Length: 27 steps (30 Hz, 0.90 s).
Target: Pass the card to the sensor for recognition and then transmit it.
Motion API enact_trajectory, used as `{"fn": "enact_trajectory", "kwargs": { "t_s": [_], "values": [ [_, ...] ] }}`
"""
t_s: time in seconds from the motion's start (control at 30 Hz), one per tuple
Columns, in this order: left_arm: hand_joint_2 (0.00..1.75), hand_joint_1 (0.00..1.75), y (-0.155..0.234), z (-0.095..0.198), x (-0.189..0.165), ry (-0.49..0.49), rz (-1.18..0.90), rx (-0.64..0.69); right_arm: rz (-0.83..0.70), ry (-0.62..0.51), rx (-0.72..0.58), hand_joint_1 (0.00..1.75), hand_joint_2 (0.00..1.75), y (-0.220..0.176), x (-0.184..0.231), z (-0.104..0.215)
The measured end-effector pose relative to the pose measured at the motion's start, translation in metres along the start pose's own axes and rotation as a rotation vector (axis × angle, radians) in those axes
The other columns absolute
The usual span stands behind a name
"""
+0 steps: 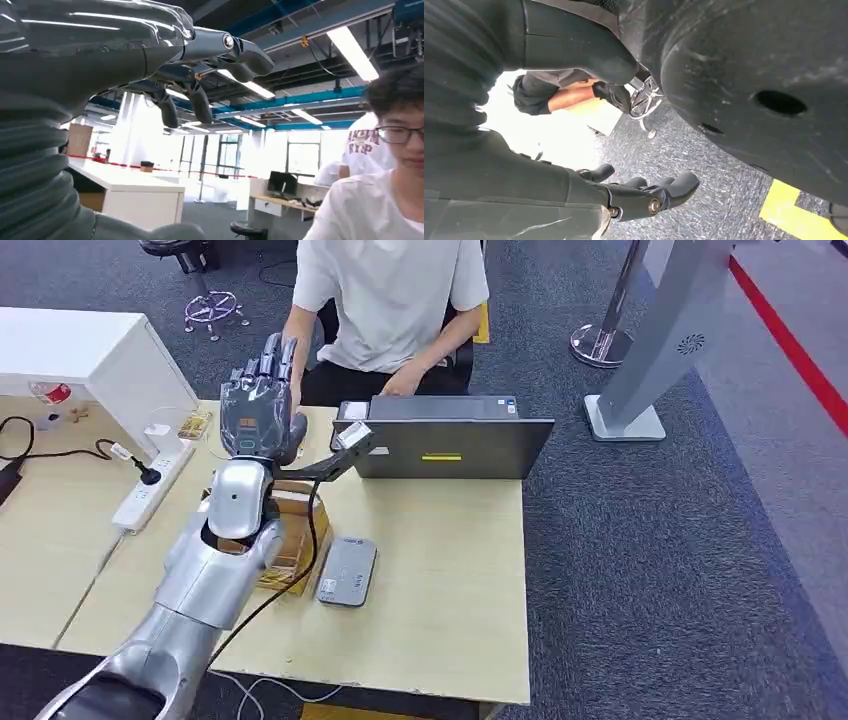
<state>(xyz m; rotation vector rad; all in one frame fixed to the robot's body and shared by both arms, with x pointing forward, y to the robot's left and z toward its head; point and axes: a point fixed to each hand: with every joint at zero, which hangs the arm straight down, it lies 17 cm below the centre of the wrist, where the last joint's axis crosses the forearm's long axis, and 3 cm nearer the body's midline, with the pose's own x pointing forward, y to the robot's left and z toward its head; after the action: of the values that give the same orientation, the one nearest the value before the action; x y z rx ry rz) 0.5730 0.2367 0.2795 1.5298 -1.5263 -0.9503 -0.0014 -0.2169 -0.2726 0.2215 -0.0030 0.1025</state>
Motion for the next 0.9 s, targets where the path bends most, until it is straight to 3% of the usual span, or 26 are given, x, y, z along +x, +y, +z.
{"fn": "enact_trajectory", "kwargs": {
  "t_s": [0.23, 0.47, 0.7, 0.9],
  "values": [
    [1.75, 0.00, 0.017, 0.050, 0.046, -0.167, 0.115, 0.068, -0.049, -0.019, 0.000, 0.00, 1.75, 0.001, 0.002, 0.000],
    [1.75, 0.00, 0.035, 0.123, 0.054, -0.219, 0.295, 0.093, -0.112, -0.035, -0.011, 0.00, 1.75, 0.005, 0.000, -0.002],
    [1.75, 0.00, 0.017, 0.198, 0.054, -0.260, 0.385, -0.020, -0.162, -0.038, -0.020, 0.00, 1.75, 0.009, -0.004, -0.003],
    [1.75, 0.00, -0.014, 0.237, 0.046, -0.253, 0.352, -0.136, -0.171, -0.045, -0.022, 0.00, 1.75, 0.009, -0.004, -0.003]
  ]
}}
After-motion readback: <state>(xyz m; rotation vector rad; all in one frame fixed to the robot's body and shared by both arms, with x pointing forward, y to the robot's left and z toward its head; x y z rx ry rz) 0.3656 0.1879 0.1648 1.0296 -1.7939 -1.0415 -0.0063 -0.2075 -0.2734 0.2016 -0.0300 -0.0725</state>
